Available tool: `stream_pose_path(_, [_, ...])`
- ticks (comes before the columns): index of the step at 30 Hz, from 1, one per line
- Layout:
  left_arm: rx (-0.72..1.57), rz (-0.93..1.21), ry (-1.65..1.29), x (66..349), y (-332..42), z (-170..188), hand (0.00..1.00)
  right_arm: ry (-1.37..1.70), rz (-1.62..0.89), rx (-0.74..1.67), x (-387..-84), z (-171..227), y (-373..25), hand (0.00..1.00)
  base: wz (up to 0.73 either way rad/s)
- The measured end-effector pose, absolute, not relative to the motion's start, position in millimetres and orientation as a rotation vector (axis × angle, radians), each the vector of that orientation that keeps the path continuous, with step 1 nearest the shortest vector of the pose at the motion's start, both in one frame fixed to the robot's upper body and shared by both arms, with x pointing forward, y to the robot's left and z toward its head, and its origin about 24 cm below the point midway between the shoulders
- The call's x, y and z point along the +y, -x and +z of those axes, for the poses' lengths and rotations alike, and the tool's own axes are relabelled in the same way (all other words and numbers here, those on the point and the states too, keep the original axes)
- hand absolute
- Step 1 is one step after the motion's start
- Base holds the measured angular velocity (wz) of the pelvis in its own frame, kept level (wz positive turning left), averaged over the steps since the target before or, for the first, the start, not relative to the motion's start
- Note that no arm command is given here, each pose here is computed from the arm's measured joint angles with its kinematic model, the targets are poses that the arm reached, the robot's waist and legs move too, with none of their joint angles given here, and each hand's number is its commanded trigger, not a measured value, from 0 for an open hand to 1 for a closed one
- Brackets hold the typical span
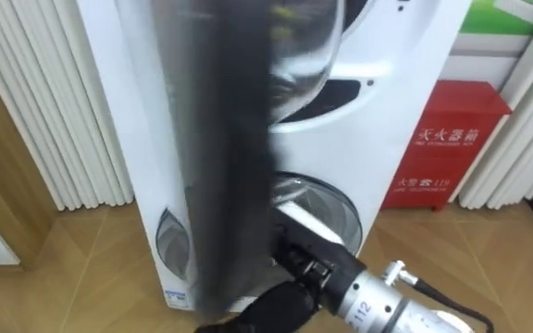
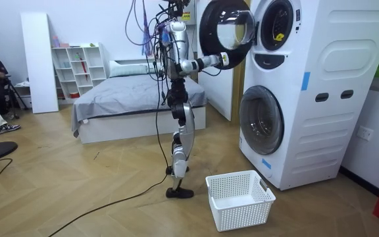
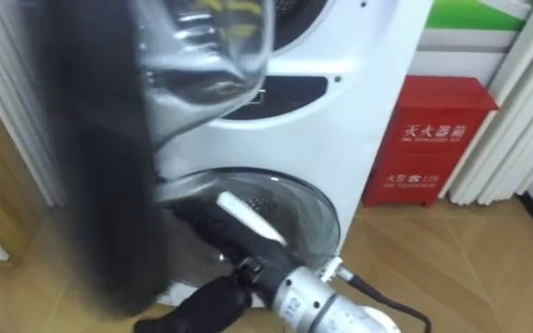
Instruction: Pick clothes from washing machine
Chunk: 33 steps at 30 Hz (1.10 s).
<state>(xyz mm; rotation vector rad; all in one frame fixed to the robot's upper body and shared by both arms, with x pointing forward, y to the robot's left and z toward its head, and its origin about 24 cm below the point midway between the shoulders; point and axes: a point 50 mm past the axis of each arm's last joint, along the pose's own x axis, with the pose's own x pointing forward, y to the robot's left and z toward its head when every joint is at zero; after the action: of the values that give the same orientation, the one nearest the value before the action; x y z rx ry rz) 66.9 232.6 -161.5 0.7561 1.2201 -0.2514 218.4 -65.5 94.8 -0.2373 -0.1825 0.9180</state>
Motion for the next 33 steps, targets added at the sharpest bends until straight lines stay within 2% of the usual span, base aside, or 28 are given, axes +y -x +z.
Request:
stream_pose_path(10, [1.216, -0.25, -0.76, 234.1, -72.4, -160.9, 0.0, 0.238, 1.068, -0.309, -43.2, 116.5, -210.9, 0.0, 0.11])
stream_pose_path(33, [1.225, -0.273, -0.743, 232.8, -72.1, -161.2, 0.0, 0.233, 1.08, -0.308, -42.7, 116.5, -210.7, 0.0, 0.02])
